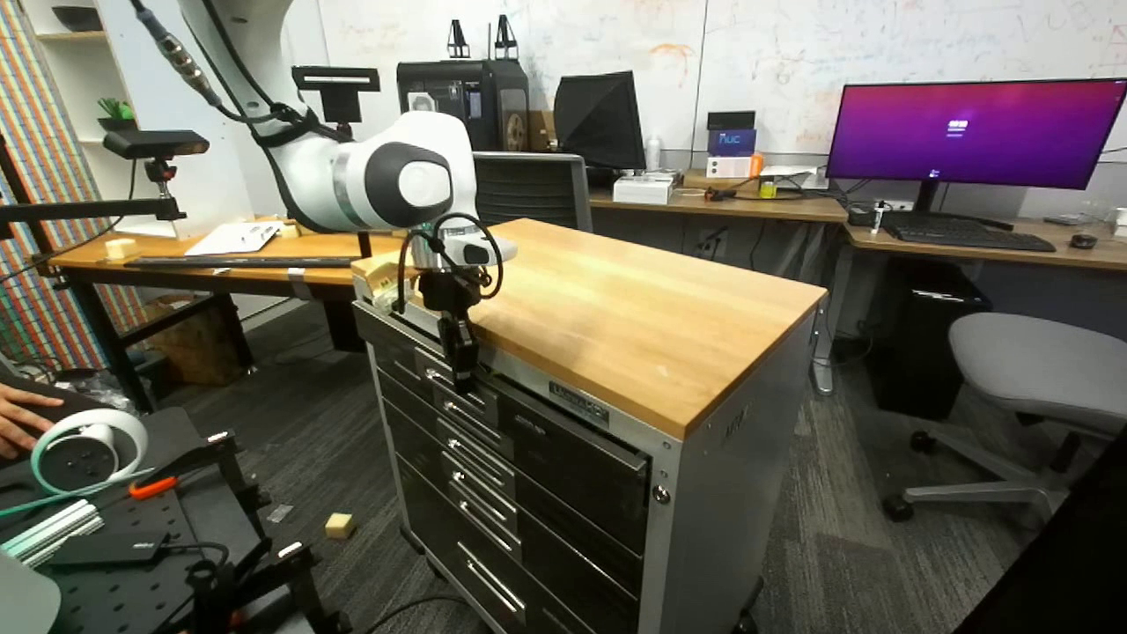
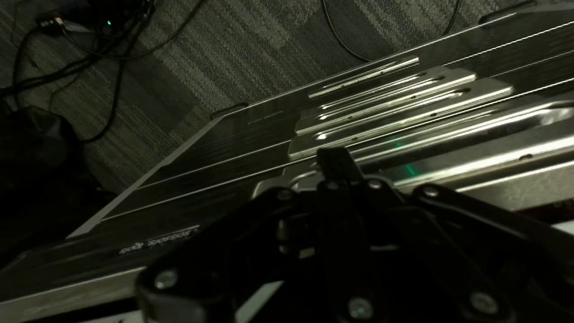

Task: Put the screwdriver in the drawer and then close the drawer

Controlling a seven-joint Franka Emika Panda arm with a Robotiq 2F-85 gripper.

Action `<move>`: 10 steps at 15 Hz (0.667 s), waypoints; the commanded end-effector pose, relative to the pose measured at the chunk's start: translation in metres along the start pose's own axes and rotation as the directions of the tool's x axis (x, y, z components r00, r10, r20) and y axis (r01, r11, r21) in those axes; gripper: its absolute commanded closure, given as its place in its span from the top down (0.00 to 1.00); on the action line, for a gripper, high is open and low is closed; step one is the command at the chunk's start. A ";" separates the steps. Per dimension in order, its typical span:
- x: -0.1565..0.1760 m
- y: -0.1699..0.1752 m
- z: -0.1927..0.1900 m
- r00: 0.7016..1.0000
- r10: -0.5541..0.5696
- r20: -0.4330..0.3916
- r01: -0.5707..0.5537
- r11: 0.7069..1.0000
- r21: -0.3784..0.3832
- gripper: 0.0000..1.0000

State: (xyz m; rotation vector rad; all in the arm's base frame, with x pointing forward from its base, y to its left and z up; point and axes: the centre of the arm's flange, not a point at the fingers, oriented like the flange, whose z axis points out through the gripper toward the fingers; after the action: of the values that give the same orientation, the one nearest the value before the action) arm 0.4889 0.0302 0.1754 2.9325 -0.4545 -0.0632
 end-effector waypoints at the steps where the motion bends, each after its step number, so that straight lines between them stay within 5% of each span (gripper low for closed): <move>1: 0.015 -0.008 -0.021 0.986 -0.020 -0.163 0.024 0.999 0.026 0.05; 10: 0.011 -0.010 -0.026 0.981 0.065 -0.184 -0.035 0.986 0.163 0.04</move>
State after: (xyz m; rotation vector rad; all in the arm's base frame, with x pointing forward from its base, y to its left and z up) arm 0.4793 0.0337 0.1716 2.9833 -0.4214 0.1013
